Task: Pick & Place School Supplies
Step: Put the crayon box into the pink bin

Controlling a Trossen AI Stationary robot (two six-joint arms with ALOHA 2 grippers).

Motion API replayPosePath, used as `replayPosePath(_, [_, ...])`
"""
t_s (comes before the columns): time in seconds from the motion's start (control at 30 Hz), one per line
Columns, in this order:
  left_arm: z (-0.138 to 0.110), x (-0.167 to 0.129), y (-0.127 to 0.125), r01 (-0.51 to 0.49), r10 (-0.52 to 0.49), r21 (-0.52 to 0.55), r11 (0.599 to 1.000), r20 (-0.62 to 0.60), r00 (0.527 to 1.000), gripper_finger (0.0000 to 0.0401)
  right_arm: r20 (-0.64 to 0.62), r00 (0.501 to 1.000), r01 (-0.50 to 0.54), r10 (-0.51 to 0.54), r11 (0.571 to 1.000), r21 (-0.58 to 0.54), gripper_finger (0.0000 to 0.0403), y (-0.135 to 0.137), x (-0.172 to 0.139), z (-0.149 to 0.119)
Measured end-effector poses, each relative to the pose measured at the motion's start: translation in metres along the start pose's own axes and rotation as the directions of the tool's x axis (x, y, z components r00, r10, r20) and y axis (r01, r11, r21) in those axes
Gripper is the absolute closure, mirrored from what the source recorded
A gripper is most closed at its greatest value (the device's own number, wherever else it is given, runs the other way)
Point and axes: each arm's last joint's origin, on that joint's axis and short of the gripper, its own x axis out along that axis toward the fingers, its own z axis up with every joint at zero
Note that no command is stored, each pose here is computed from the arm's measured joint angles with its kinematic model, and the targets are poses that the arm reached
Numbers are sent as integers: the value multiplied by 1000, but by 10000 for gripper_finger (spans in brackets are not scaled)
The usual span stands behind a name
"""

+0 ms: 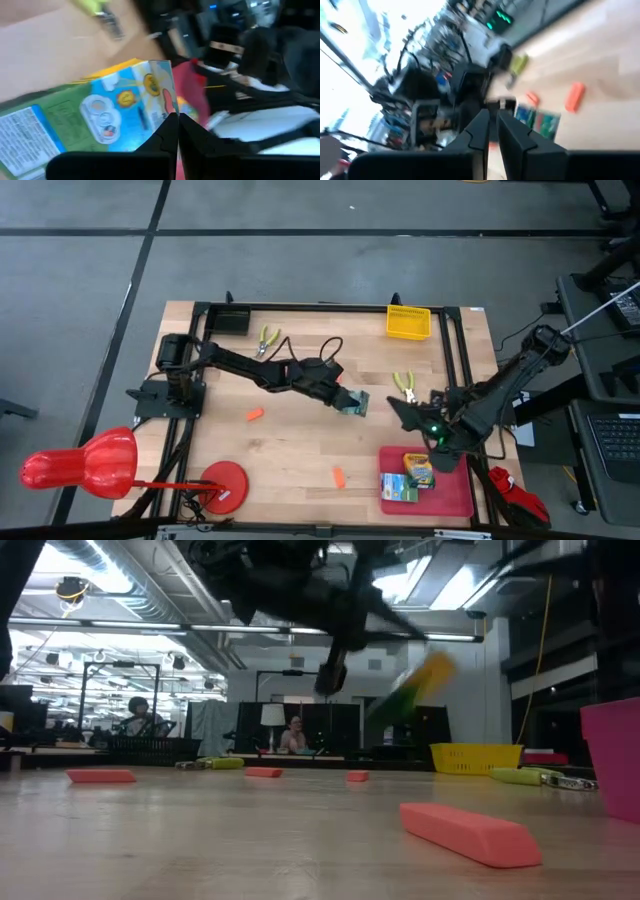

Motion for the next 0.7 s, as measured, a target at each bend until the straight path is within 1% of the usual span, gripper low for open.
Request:
replayPosePath(0.07, [-3,-2,-13,67,-67,6,998,10,998,399,35,999,-29,29,1000,0,363,3,-5,6])
replayPosePath(0.17, [-12,1,-33,117,-117,14,993,-10,993,400,43,998,-41,41,999,-14,363,6,-8,10])
replayPosePath(0.37, [-27,11,-81,225,-224,45,973,-20,974,400,57,997,-43,45,998,-37,363,6,-8,11])
replayPosePath(0.53, [-30,23,-109,249,-246,77,965,-41,968,400,94,993,-60,64,997,-44,363,6,-11,12])
replayPosePath(0.63, [-33,32,-116,246,-241,84,966,-58,969,400,113,990,-80,83,996,-38,363,6,-14,12])
replayPosePath(0.7, [-36,39,-116,243,-238,83,966,-67,969,400,120,988,-97,100,995,-30,363,6,-18,12])
